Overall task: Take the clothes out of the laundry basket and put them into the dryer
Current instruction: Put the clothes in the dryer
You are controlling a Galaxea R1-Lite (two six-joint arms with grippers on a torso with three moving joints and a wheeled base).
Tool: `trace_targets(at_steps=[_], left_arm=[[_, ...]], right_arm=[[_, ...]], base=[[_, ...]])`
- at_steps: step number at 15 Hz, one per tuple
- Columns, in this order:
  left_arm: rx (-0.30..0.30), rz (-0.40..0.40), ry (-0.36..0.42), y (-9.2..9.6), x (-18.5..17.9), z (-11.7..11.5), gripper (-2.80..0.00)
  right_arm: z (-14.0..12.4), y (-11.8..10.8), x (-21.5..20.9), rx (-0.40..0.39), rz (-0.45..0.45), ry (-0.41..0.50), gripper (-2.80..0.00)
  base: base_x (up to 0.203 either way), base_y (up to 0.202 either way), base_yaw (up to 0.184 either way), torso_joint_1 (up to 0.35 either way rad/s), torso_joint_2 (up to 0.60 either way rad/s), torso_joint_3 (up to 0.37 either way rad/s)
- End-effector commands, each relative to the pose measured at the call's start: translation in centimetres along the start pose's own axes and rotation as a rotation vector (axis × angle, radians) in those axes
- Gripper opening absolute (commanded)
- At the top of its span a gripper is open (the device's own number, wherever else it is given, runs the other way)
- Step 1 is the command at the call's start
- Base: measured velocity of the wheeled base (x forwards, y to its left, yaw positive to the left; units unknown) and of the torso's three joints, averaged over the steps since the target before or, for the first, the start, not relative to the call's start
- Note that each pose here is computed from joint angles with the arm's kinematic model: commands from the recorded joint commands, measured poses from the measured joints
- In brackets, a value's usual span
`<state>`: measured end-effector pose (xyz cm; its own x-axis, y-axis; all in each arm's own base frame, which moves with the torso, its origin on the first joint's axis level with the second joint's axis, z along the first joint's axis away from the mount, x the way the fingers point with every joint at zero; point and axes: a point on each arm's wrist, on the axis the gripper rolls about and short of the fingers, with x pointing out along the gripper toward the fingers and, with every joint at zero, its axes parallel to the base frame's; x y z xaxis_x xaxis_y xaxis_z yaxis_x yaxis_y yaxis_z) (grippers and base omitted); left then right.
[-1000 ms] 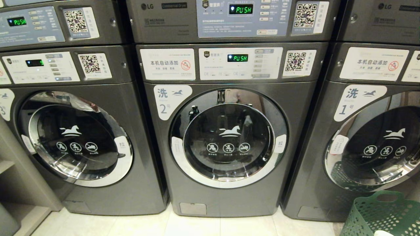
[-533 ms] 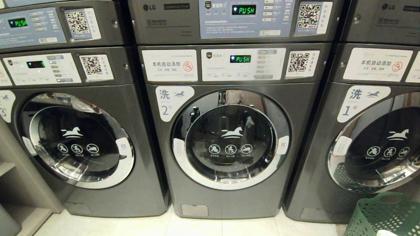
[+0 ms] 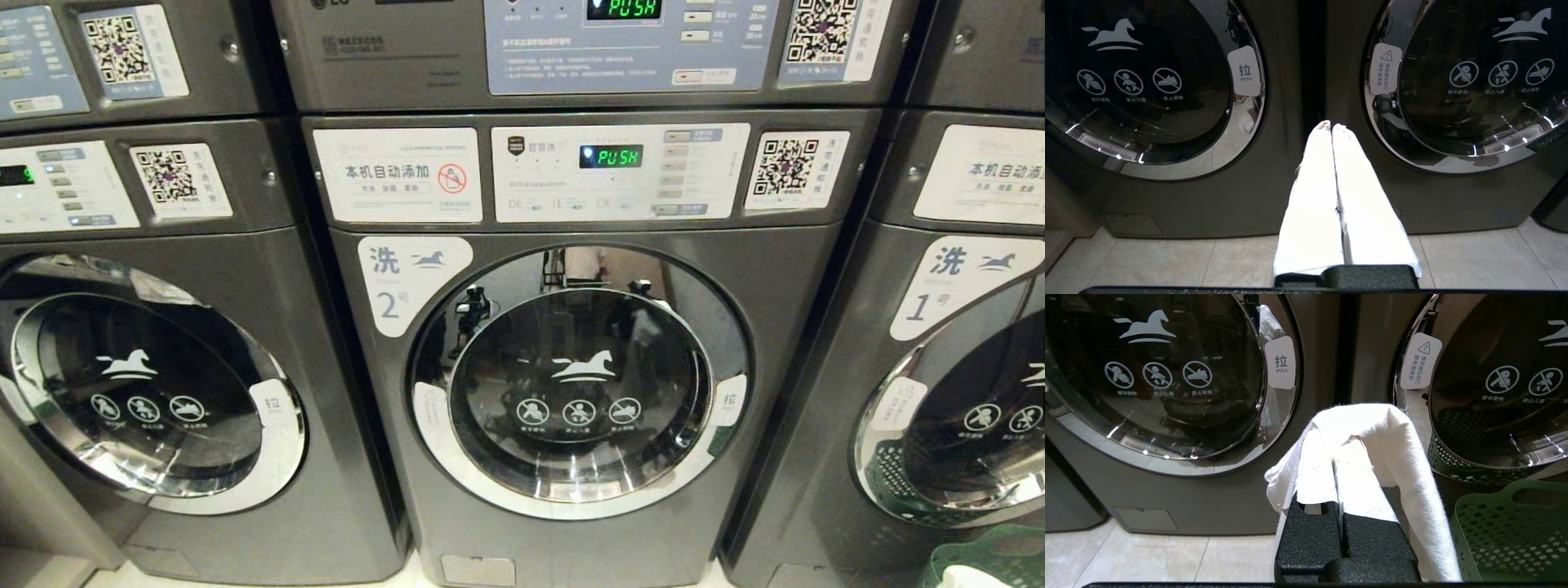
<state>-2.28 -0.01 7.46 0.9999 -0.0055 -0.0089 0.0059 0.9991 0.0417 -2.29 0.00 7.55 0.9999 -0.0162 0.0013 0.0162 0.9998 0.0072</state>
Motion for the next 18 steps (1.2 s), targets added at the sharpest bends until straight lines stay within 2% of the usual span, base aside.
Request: trace_targets(at_steps=[1, 13, 18], left_arm=[[-0.001, -0.001, 0.0, 0.0, 0.0, -0.01, -2.8], [0.0, -0.002, 0.0, 0.0, 0.0, -0.01, -2.8], [-0.003, -0.002, 0.0, 0.0, 0.0, -0.01, -2.8]], right_arm=[[0.01, 0.0, 0.01, 0.001, -0.001, 0.001, -2.8], [0.02, 0.0, 0.01, 0.002, -0.001, 0.0, -2.8], [0.02, 0.0, 0.01, 0.002, -0.001, 0.0, -2.8]], base=[[0.192, 0.0, 0.0, 0.002, 0.0, 0.0], [0.194, 0.0, 0.001, 0.003, 0.0, 0.001], [0.026, 0.0, -0.001, 0.002, 0.0, 0.0]])
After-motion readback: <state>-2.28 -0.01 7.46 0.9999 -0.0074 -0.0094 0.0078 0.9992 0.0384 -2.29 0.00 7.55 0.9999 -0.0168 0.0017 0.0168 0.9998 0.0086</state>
